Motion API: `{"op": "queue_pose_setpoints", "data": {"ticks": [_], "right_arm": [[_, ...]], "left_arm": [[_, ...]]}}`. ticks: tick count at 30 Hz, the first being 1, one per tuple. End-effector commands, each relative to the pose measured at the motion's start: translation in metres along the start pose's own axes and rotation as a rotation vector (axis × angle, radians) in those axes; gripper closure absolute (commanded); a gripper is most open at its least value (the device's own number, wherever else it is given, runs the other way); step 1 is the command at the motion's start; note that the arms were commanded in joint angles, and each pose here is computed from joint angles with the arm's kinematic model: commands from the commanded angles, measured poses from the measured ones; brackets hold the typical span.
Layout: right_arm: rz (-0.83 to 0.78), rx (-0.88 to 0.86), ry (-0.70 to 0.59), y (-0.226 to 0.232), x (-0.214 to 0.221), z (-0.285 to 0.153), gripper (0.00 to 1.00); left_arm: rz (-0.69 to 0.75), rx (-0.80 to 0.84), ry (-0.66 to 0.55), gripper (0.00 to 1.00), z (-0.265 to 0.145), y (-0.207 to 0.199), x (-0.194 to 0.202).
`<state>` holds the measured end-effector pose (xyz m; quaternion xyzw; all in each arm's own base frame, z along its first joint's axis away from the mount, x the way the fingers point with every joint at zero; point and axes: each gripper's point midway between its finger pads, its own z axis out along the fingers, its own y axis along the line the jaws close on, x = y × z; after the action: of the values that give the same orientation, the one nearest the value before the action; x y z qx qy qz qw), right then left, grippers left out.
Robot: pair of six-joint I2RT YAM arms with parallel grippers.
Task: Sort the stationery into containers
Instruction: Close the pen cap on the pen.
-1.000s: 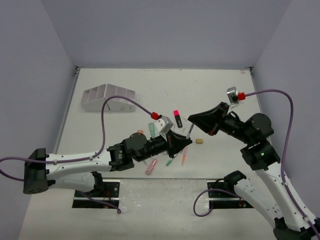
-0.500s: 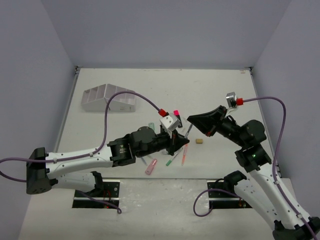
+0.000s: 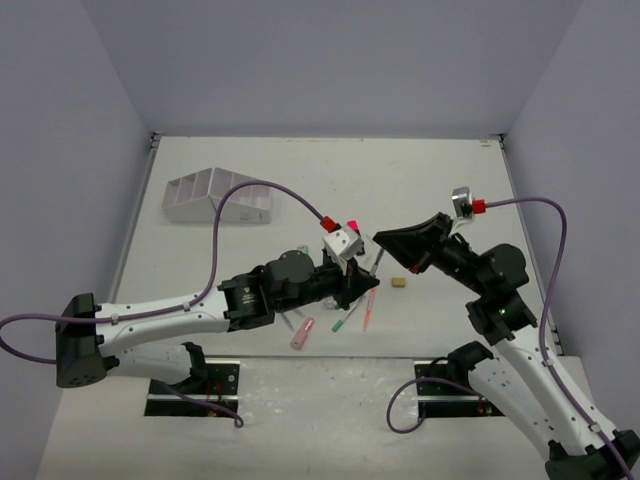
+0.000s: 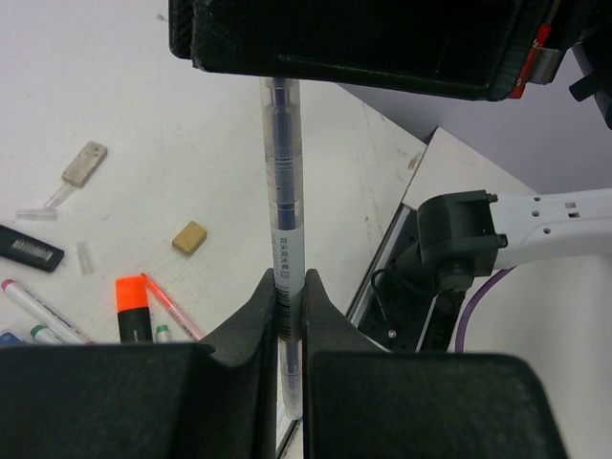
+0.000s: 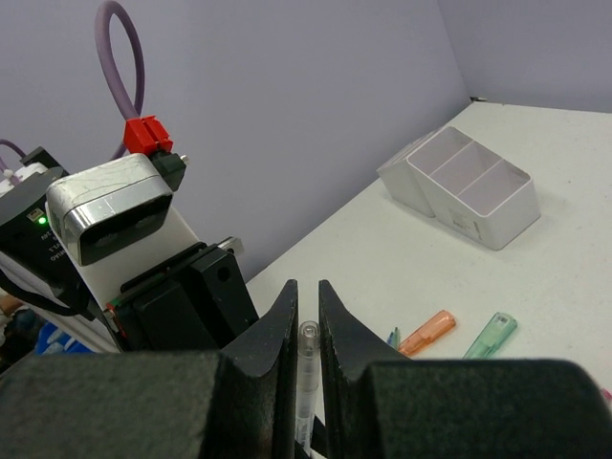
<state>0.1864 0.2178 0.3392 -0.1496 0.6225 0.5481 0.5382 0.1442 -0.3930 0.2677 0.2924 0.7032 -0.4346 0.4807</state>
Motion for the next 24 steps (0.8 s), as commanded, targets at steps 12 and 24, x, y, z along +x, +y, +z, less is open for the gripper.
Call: {"op": "queue_pose_setpoints", "data": {"ticks": [12,24], "right_arm": [[0.233,0.074,0.381,-0.039,0.126,-0.02,1.0],[0.119,0.059,0.293,0.003,0.041,-0.001,0.94]], "left_arm": [[-0.025,0.188,-0.628,1.0,-0.058,-0.057,-0.213],[0.038,0.129,-0.335,1.0,0.008,-0.026,-0.095]]}}
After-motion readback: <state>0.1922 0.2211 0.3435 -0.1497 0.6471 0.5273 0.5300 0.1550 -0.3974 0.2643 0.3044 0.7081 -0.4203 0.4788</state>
